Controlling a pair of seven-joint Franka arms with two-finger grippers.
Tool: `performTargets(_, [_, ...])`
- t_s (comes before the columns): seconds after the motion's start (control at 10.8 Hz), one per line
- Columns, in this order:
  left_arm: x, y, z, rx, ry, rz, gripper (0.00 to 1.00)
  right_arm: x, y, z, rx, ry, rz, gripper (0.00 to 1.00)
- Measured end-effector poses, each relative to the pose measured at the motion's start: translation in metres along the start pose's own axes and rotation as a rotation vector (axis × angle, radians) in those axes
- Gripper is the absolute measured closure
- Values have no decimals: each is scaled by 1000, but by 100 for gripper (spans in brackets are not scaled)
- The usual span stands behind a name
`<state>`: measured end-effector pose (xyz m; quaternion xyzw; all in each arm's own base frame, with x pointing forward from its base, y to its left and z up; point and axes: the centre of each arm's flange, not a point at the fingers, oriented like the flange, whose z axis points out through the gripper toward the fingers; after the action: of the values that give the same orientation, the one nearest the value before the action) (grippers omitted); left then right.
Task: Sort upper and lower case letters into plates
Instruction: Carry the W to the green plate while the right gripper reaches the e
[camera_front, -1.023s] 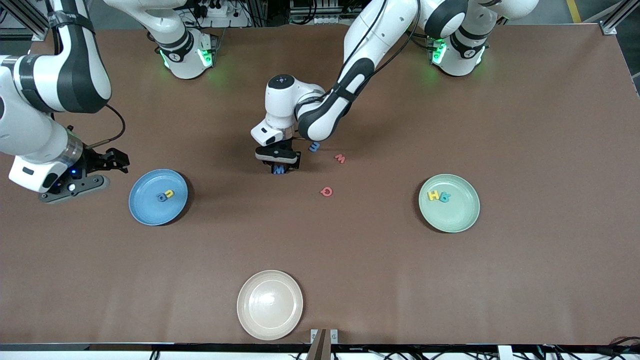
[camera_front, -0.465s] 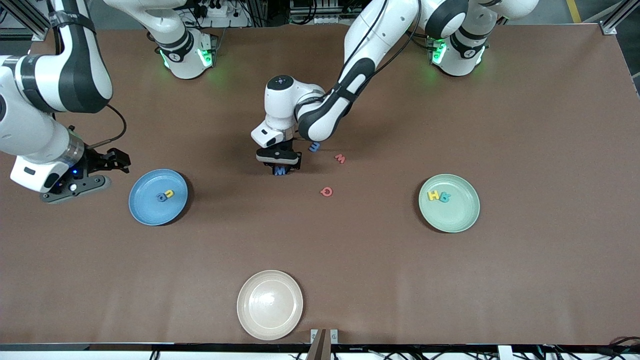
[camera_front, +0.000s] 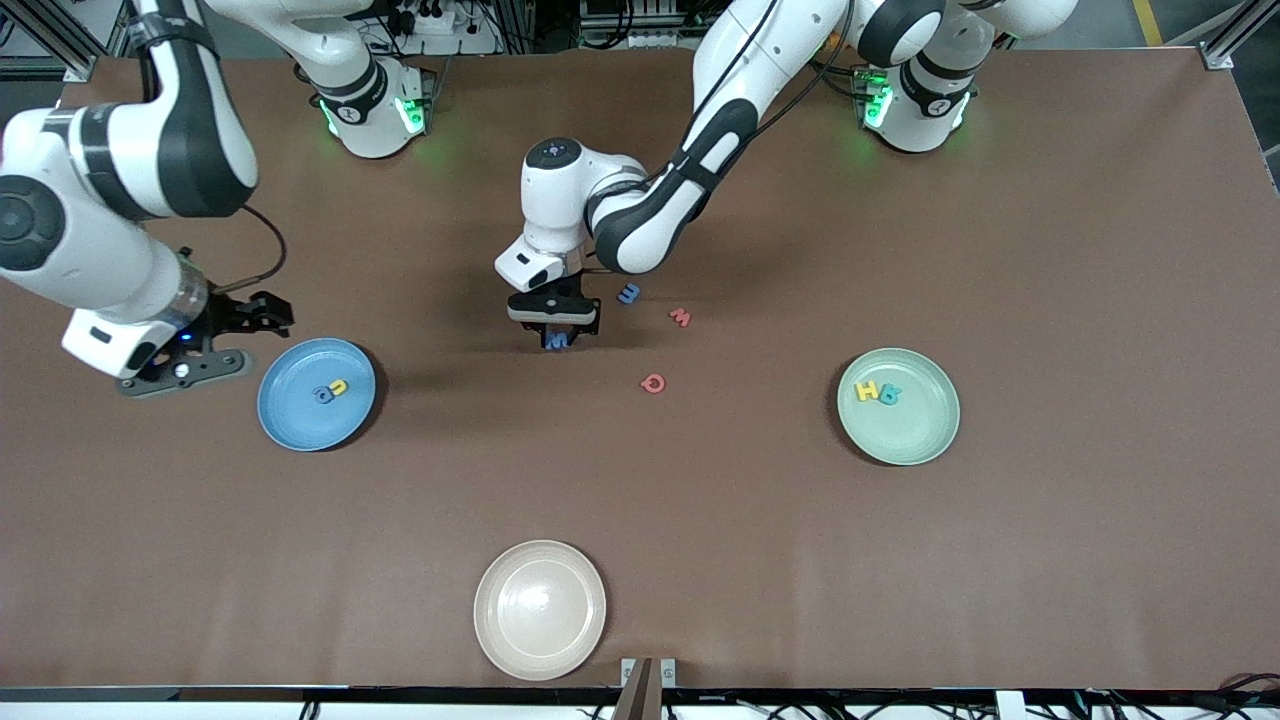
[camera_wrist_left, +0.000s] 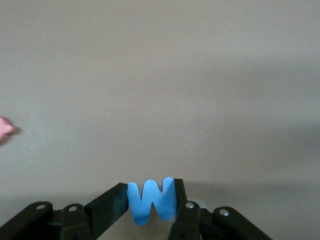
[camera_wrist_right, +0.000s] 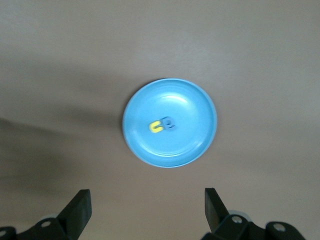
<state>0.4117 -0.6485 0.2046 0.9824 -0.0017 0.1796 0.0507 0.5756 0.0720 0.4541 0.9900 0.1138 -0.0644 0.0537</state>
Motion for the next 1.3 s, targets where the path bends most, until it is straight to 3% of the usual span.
performTargets(0.28, [54,-43,7,46,-7,33,57,2,-71,-9,4,9,86,0])
performTargets(0.46, [99,-95,14,80,-29,93,57,1,-106,-10,54,1,151,0])
performTargets(0.74, [149,-179,-2,110,-77,162,57,0,-160,-8,70,8,235,0])
performTargets(1.02, [159,-263,-19,122,-165,177,57,-1,-278,-4,67,16,362,0])
performTargets(1.3, [144,-352,-25,73,-245,226,57,-4,-383,31,49,61,481,0])
